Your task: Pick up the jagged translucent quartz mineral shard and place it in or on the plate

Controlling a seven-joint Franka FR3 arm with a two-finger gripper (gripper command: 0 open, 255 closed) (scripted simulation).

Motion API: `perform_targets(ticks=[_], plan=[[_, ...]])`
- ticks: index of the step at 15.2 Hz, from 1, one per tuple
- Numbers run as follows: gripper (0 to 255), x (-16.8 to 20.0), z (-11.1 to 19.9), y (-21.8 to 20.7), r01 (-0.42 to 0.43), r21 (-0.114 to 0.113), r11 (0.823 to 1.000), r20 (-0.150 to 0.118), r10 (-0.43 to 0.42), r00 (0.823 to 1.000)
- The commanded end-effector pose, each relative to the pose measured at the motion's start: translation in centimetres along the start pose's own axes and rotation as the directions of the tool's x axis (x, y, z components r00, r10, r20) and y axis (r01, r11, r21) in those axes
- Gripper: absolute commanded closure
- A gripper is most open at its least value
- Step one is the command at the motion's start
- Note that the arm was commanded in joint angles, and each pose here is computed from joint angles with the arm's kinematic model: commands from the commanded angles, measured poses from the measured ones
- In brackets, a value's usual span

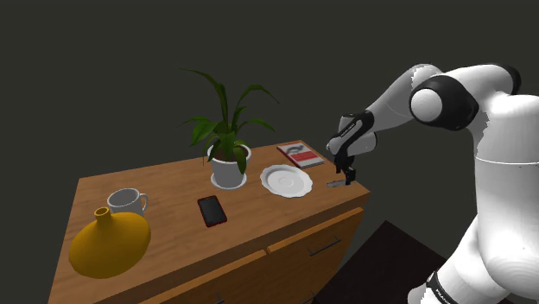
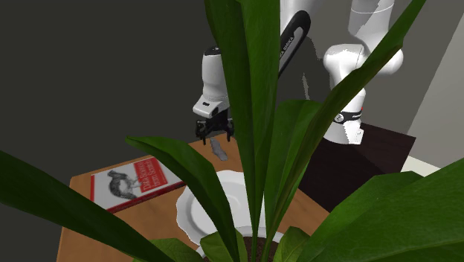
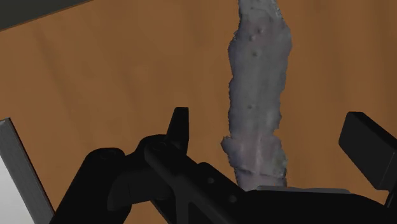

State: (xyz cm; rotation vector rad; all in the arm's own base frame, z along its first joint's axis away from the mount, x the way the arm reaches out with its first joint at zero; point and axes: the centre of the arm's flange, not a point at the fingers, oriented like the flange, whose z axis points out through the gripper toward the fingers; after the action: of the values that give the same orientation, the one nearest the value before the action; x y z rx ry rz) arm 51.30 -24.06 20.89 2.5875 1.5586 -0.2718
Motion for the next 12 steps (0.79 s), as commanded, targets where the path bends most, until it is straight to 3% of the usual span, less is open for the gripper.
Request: perform_targets(ticks=[1,3,11,12], plan=[[0,-0.1,1.0,0.1,0.001,0.0,1.0,0.001,-0.001,1.0],[0,-0.1,2.4,0.1,0.001,0.0,1.0,0.001,-0.001,1.0],[0,-0.1,2.4,0.1,0.001,0.0,1.0,0.001,-0.001,1.0],[255,-0.1,2.4,0.1,0.001,0.0,1.0,0.001,-0.001,1.0]])
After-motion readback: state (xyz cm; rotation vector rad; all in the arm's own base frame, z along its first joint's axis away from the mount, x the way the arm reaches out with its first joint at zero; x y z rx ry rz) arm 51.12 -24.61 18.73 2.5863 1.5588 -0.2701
